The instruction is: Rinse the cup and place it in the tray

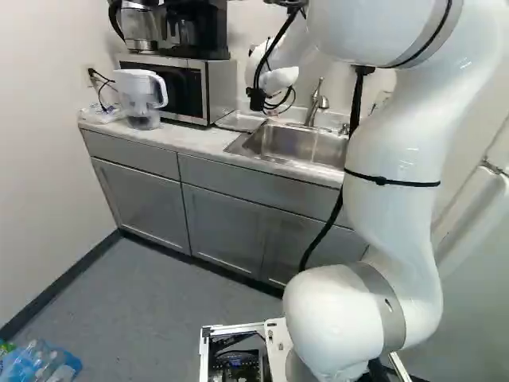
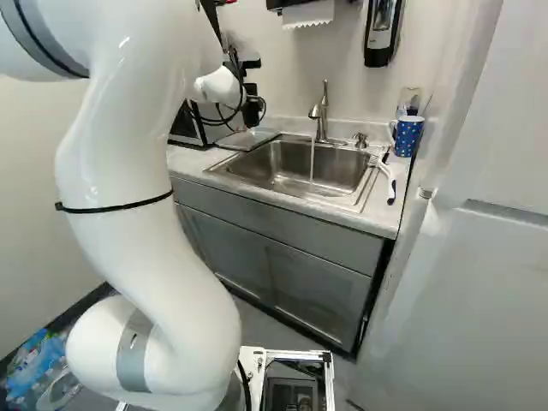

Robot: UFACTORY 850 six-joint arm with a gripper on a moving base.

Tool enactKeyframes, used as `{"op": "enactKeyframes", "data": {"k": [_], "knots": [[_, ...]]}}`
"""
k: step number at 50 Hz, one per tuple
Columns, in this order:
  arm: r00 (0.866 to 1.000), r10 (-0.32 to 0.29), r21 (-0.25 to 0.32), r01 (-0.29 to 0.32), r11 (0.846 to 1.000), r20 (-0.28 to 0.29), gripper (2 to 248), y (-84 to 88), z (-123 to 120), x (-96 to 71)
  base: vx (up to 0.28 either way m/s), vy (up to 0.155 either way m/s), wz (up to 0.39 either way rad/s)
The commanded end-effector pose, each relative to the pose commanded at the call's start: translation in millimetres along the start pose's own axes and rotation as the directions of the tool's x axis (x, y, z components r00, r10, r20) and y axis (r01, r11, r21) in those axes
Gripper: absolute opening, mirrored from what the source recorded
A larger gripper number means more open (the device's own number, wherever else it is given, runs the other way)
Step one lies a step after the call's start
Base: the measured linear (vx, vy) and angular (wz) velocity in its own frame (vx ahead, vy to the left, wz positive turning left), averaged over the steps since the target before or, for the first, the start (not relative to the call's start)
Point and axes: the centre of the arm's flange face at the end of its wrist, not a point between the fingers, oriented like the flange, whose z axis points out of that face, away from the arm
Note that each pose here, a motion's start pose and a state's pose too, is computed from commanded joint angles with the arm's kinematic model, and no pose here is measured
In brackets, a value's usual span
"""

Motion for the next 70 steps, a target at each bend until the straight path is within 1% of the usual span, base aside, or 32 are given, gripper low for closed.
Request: {"op": "enactKeyframes", "data": {"k": [13,31,61,65,66,70], "knots": [[1.000,-0.008,0.021,0.008,1.000,0.015,122,-15.4,29.1,-8.5,0.000,0.000,0.000],[0.999,-0.014,0.034,0.013,0.999,0.029,122,-26.5,71.5,-20.8,0.000,0.000,0.000],[0.996,-0.016,0.032,0.014,0.999,0.082,122,-25.6,88.6,-52.8,0.000,0.000,0.000],[0.996,-0.016,0.032,0.014,0.999,0.082,122,-25.6,88.6,-52.8,0.000,0.000,0.000],[0.996,-0.016,0.032,0.014,0.999,0.082,140,-25.6,88.6,-52.8,0.000,0.000,0.000],[0.996,-0.016,0.032,0.014,0.999,0.082,140,-25.6,88.6,-52.8,0.000,0.000,0.000]]}}
